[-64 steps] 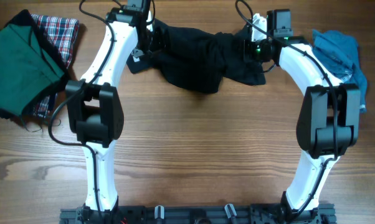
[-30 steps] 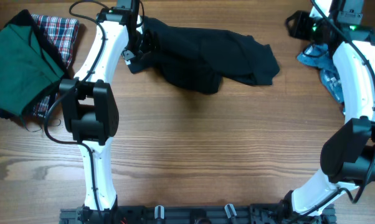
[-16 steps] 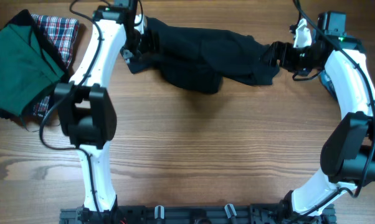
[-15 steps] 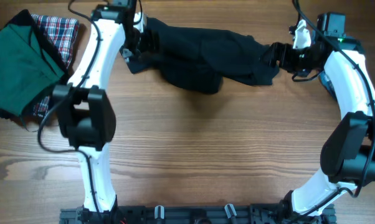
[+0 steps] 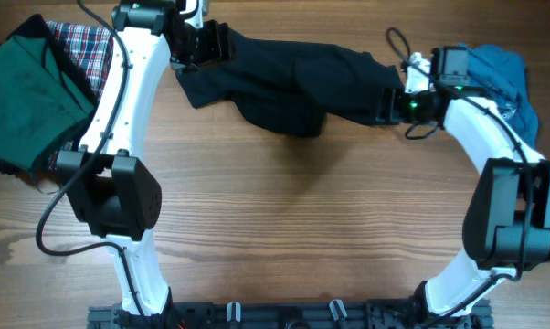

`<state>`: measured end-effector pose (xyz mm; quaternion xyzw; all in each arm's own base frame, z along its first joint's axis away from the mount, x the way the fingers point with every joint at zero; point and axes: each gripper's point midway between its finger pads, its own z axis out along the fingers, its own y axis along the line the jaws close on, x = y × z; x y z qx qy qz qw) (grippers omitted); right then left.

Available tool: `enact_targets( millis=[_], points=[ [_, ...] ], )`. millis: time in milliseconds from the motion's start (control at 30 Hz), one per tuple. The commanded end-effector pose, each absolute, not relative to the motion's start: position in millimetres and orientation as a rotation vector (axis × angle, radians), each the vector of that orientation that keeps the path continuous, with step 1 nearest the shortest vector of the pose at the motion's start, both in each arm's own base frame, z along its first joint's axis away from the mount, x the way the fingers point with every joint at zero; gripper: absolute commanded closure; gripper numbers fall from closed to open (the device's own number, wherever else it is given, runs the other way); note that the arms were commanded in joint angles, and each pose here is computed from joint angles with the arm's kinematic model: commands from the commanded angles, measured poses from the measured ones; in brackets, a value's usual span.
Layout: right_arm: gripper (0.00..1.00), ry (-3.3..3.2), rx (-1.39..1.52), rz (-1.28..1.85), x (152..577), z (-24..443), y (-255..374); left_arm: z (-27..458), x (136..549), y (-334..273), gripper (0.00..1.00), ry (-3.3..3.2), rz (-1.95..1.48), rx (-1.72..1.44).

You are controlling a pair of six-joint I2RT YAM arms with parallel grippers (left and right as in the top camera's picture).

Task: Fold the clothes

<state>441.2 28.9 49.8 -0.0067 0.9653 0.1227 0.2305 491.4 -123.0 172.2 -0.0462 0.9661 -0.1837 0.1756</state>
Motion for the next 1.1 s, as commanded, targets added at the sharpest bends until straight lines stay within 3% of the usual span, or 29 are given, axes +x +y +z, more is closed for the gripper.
enact_targets(
  millis=[0, 100, 333, 500, 667, 867, 1067],
  points=[
    [0.17, 2.671, -0.101, 0.112, 442, 39, 28, 176, 492, -127, 0.24, 2.724, -0.532, -0.085],
    [0.23, 2.692, -0.119, 0.018, 442, 27, 28, 176, 492, -126, 0.24, 2.724, -0.528, -0.087],
    [0.52, 2.698, -0.087, -0.127, 444, 18, 10, 176, 492, -127, 0.25, 2.724, -0.528, -0.086],
    [0.94, 2.652, -0.072, -0.141, 454, 24, 8, 175, 492, -127, 0.25, 2.725, -0.528, -0.086],
    [0.96, 2.563, -0.020, -0.151, 483, 58, 4, 174, 492, -127, 0.26, 2.728, -0.528, -0.087],
    [0.96, 2.438, 0.020, -0.150, 524, 134, -6, 174, 492, -127, 0.26, 2.729, -0.528, -0.087],
    [0.96, 2.360, 0.088, -0.134, 540, 188, -33, 174, 491, -127, 0.27, 2.732, -0.527, -0.088]
  ],
)
